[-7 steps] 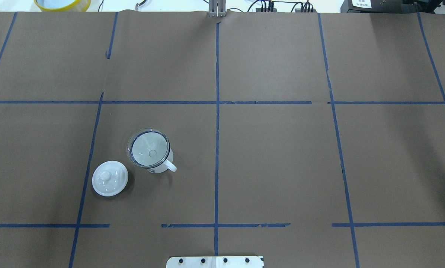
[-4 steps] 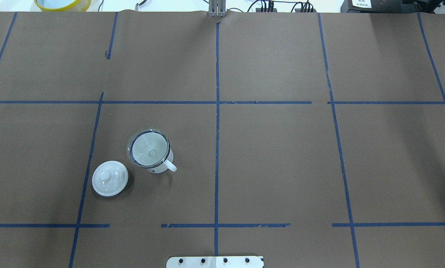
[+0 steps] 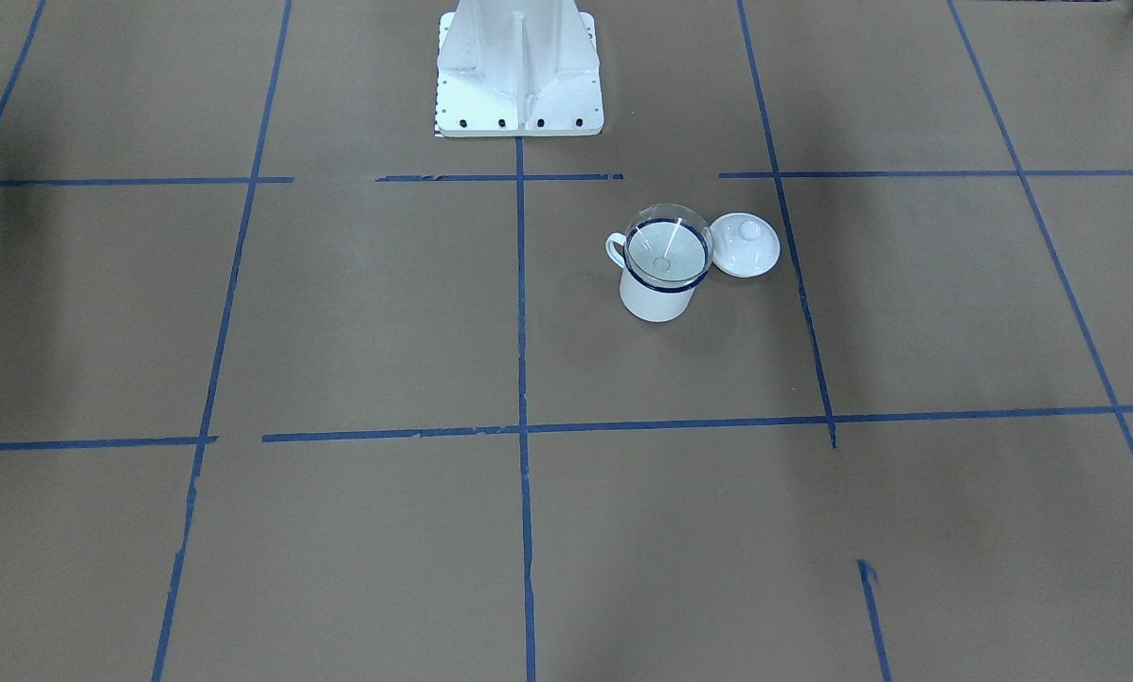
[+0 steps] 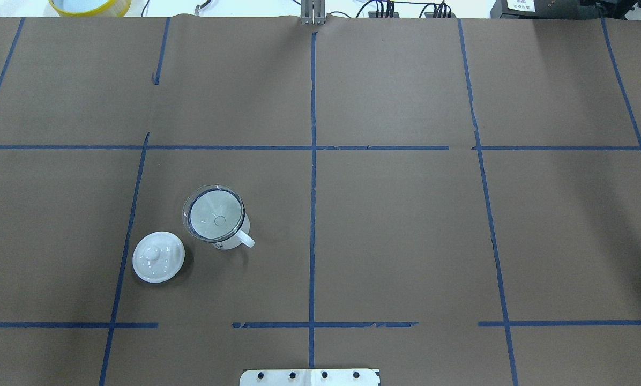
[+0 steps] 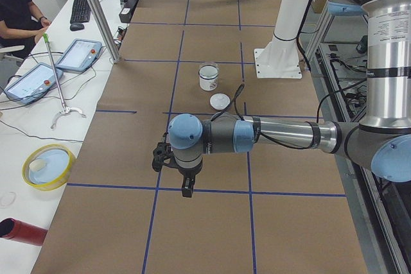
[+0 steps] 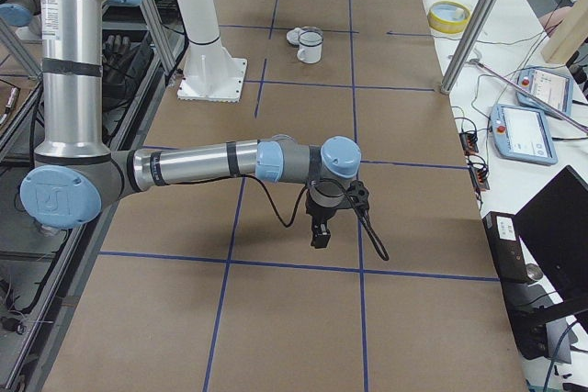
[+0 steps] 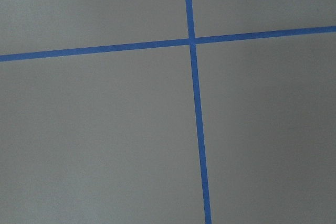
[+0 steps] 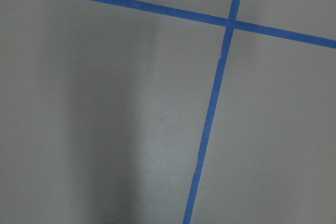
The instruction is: Place funnel on cup
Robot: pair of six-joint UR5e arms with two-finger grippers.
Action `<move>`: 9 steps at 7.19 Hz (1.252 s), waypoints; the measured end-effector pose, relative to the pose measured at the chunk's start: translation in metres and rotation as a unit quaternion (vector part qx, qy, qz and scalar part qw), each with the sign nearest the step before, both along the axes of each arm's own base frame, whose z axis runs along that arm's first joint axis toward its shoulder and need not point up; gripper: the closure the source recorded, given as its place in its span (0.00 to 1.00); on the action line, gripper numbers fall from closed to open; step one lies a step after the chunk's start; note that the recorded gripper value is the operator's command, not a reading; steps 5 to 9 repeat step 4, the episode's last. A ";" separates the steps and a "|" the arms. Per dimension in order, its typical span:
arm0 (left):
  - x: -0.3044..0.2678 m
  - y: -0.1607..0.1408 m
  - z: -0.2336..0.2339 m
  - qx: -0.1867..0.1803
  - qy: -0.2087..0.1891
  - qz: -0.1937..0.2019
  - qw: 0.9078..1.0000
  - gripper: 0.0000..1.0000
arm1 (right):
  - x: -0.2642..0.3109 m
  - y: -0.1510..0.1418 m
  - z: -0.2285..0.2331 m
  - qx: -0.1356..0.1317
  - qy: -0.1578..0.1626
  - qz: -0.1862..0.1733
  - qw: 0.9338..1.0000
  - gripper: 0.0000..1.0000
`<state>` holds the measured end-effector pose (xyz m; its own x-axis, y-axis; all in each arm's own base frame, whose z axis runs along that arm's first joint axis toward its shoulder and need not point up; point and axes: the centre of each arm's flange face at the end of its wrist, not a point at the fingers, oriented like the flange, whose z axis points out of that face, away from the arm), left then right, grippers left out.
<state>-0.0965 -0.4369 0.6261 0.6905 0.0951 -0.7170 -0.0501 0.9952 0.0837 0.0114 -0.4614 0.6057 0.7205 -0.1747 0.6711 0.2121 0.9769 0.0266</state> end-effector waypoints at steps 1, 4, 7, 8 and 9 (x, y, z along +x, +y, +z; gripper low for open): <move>0.000 0.000 0.001 -0.001 -0.001 0.000 1.000 0.00 | 0.000 0.000 0.000 0.000 0.000 0.000 1.000 0.00; 0.000 0.000 0.003 -0.003 -0.001 0.000 1.000 0.00 | 0.000 0.000 0.000 0.000 0.000 0.000 1.000 0.00; 0.000 0.000 0.003 -0.003 -0.001 0.000 1.000 0.00 | 0.000 0.000 0.000 0.000 0.000 0.000 1.000 0.00; 0.000 0.000 0.003 -0.003 -0.001 0.000 1.000 0.00 | 0.000 0.000 0.000 0.000 0.000 0.000 1.000 0.00; 0.000 0.000 0.003 -0.003 -0.001 0.000 1.000 0.00 | 0.000 0.000 0.000 0.000 0.000 0.000 1.000 0.00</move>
